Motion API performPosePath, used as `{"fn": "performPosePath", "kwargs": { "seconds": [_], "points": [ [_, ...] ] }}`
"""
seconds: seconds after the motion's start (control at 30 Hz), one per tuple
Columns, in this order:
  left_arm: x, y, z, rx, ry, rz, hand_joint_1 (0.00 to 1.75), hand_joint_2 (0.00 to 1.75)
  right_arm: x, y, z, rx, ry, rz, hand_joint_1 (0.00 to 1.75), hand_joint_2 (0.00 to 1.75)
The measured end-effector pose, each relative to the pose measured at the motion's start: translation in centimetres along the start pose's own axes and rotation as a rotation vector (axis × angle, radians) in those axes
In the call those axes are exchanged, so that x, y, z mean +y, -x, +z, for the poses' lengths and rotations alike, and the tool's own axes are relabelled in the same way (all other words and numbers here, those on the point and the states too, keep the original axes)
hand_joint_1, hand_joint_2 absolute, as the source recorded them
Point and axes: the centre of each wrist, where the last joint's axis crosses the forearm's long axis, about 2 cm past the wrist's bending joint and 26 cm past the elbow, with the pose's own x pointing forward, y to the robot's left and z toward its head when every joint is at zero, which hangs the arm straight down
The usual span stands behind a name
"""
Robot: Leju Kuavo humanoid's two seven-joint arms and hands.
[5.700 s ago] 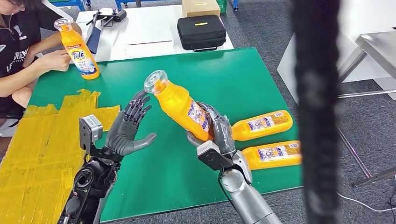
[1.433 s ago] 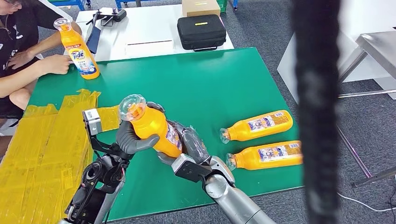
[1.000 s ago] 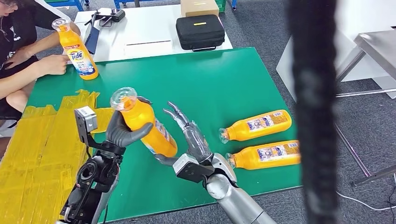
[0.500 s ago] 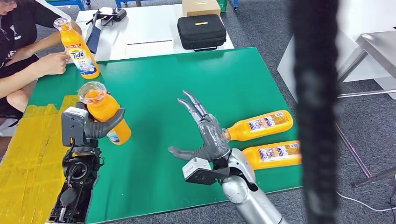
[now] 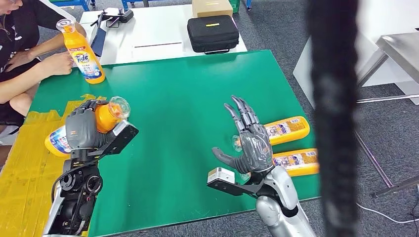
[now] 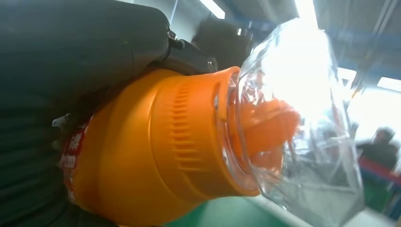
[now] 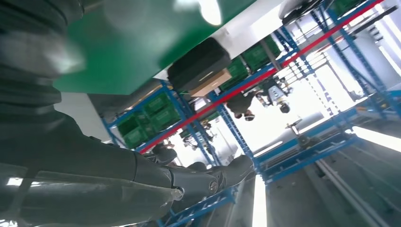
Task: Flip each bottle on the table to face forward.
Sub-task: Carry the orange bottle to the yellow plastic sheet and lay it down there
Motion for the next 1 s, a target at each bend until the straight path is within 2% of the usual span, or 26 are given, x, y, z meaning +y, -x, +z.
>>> {"fn": "performPosePath", "kwargs": {
  "seconds": [0.1, 0.17, 0.2, 0.27, 0.3, 0.33, 0.4, 0.53, 0.73, 0.83, 0.97, 1.0],
  "points": [
    [-1.0, 0.8, 0.2, 0.042, 0.087, -0.052, 1.75, 1.75, -0.5, 0.6, 0.3, 0.024, 0.007, 0.023, 0.0, 1.75],
    [-1.6, 1.4, 0.4, 0.065, 0.138, -0.122, 1.64, 1.75, -0.7, 0.8, 0.6, 0.037, 0.008, 0.041, 0.0, 1.75],
    [-1.9, 1.7, 0.5, 0.077, 0.17, -0.168, 1.28, 1.75, -0.8, 1.0, 0.7, 0.044, 0.008, 0.049, 0.0, 1.75],
    [-2.6, 2.6, 0.9, 0.101, 0.249, -0.252, 0.44, 1.75, -1.1, 1.2, 0.9, 0.06, 0.007, 0.059, 0.0, 1.75],
    [-3.0, 3.0, 1.1, 0.113, 0.292, -0.283, 0.07, 1.31, -1.3, 1.4, 1.0, 0.069, 0.006, 0.064, 0.0, 1.75],
    [-3.4, 3.5, 1.5, 0.129, 0.331, -0.306, 0.0, 0.87, -1.5, 1.5, 1.1, 0.079, 0.005, 0.069, 0.0, 1.75],
    [-4.2, 4.2, 2.0, 0.173, 0.391, -0.336, 0.0, 0.0, -1.8, 1.7, 1.2, 0.092, 0.001, 0.08, 0.0, 1.75],
    [-5.2, 5.2, 2.7, 0.26, 0.471, -0.369, 0.0, 0.0, -2.3, 2.0, 1.2, 0.11, 0.007, 0.094, 0.0, 1.75],
    [-5.9, 5.9, 2.9, 0.361, 0.516, -0.413, 0.0, 0.0, -2.6, 2.1, 1.4, 0.138, 0.028, 0.098, 0.0, 1.75],
    [-6.1, 6.1, 3.0, 0.375, 0.511, -0.416, 0.0, 0.0, -2.7, 2.2, 1.6, 0.157, 0.036, 0.096, 0.0, 1.75],
    [-6.2, 6.2, 3.2, 0.357, 0.495, -0.372, 0.0, 0.0, -2.7, 2.3, 1.8, 0.171, 0.037, 0.099, 0.0, 0.0],
    [-6.2, 6.2, 3.2, 0.349, 0.484, -0.346, 0.0, 0.0, -2.7, 2.4, 1.8, 0.174, 0.036, 0.102, 0.0, 0.0]
  ]
}}
